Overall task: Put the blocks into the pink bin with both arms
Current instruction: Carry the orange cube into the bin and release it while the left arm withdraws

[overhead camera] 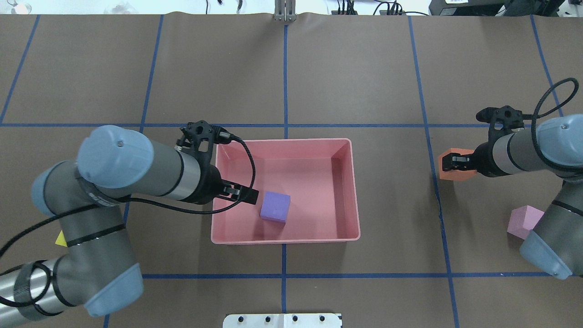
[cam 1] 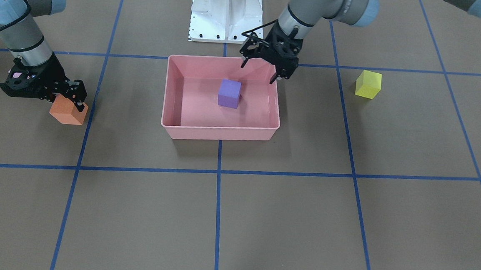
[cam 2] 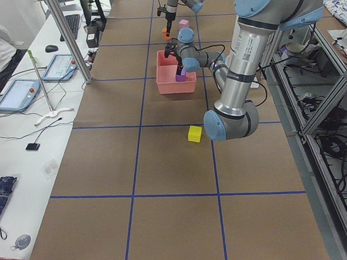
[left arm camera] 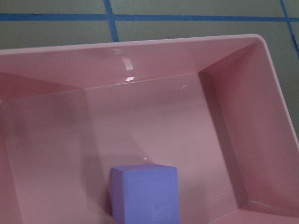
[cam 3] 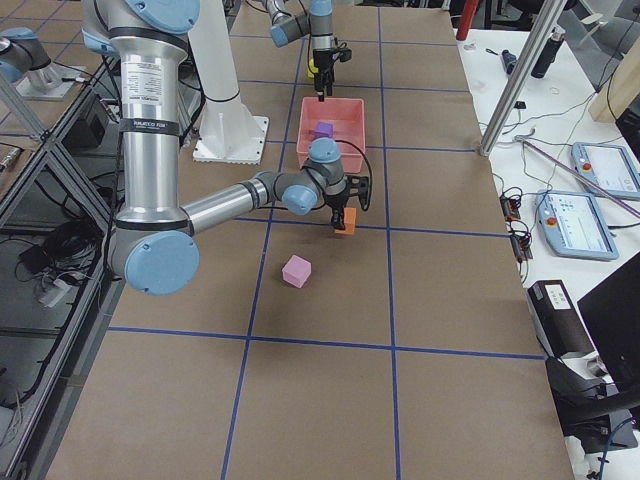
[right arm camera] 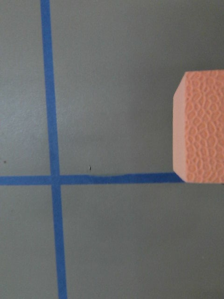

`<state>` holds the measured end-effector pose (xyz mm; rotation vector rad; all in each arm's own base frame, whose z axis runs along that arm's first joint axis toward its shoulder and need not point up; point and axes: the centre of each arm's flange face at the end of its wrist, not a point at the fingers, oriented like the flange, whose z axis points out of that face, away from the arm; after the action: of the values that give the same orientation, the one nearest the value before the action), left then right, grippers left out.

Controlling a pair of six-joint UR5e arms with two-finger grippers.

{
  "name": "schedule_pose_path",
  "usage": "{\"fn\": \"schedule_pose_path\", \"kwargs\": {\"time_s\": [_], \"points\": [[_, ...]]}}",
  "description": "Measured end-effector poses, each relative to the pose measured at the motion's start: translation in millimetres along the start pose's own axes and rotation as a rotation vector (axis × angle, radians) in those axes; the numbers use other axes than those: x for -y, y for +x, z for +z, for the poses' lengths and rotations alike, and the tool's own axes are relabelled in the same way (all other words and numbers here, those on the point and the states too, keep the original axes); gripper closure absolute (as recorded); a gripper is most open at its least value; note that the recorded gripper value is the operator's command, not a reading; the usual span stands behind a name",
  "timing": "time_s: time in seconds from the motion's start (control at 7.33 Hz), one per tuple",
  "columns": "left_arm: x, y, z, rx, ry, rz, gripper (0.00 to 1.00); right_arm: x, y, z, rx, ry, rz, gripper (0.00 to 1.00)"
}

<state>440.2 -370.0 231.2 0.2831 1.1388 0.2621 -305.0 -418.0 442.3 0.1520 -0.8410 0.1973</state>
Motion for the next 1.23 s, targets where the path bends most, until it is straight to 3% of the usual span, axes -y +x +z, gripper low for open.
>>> {"fn": "schedule_pose_path", "kwargs": {"time_s": [0.27,0.68,0.82,0.95,1.23], "points": [[-2.5,-101.8,-52.4,0.034,-0.059,0.109,0.00,13.0,-69.4,-43.9,0.010,-0.015,0.104,1.00],[-37.4,-238.0,-106.9,0.158,-0.099,0.147,0.00,-2.7,-196.9,-88.1,0.014,-0.058,0.247,1.00],[-57.1,-275.7,-119.2,0.198,-0.116,0.168,0.00,-21.8,-237.0,-92.5,0.016,-0.064,0.277,0.09],[-79.3,-305.2,-128.3,0.222,-0.131,0.181,0.00,-43.5,-270.7,-90.2,0.017,-0.060,0.290,0.00],[-113.1,-337.1,-138.2,0.262,-0.123,0.148,0.00,-67.2,-305.6,-83.2,0.017,-0.044,0.290,0.00]]}}
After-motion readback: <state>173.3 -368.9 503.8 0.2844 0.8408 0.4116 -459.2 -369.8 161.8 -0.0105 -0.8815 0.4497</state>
